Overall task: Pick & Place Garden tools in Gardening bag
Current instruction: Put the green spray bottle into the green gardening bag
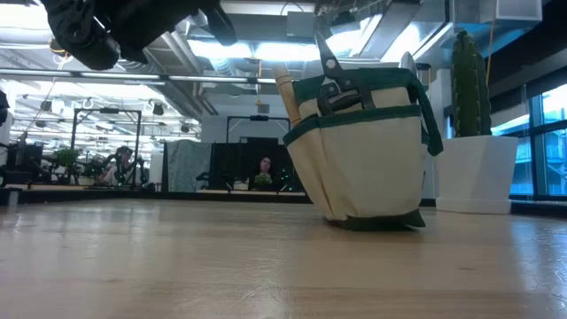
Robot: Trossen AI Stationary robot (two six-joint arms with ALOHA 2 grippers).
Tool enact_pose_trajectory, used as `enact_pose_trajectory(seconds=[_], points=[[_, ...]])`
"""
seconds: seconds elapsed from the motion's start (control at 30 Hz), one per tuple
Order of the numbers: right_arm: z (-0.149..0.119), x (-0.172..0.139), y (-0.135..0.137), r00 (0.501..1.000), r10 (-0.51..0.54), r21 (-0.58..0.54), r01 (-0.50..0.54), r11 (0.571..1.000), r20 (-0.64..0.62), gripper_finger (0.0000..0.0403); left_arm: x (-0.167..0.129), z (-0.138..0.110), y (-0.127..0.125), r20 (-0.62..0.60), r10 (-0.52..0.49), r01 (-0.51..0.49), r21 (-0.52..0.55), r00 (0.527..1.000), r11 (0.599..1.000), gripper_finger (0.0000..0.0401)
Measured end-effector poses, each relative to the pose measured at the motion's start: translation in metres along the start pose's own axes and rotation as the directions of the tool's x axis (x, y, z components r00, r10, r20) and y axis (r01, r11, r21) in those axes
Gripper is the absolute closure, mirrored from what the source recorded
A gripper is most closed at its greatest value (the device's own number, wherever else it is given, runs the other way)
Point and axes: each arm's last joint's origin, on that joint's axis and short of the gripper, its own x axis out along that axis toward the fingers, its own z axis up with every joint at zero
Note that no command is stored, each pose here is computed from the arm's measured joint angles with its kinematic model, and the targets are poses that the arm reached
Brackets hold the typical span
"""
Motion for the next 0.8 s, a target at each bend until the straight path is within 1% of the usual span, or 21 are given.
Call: enact_pose_trajectory(seconds=[0.4, 0.8], points=[[-0.0004, 0.0002, 0.0002, 1.0, 0.002, -0.001, -0.002, 1.0, -0.003, 0.0161, 0.0007, 0.0002, -0.0026, 0.01, -0.016, 0.016, 0.006, 1.0, 1.0, 0.0386], [-0.0003, 0.0003, 0.0002, 1.0, 0.005, -0.001, -0.005, 1.0, 0.002, 0.0162, 0.001, 0.0001, -0.0037, 0.013, -0.023, 0.022, 0.006, 1.0, 1.0, 0.0386]])
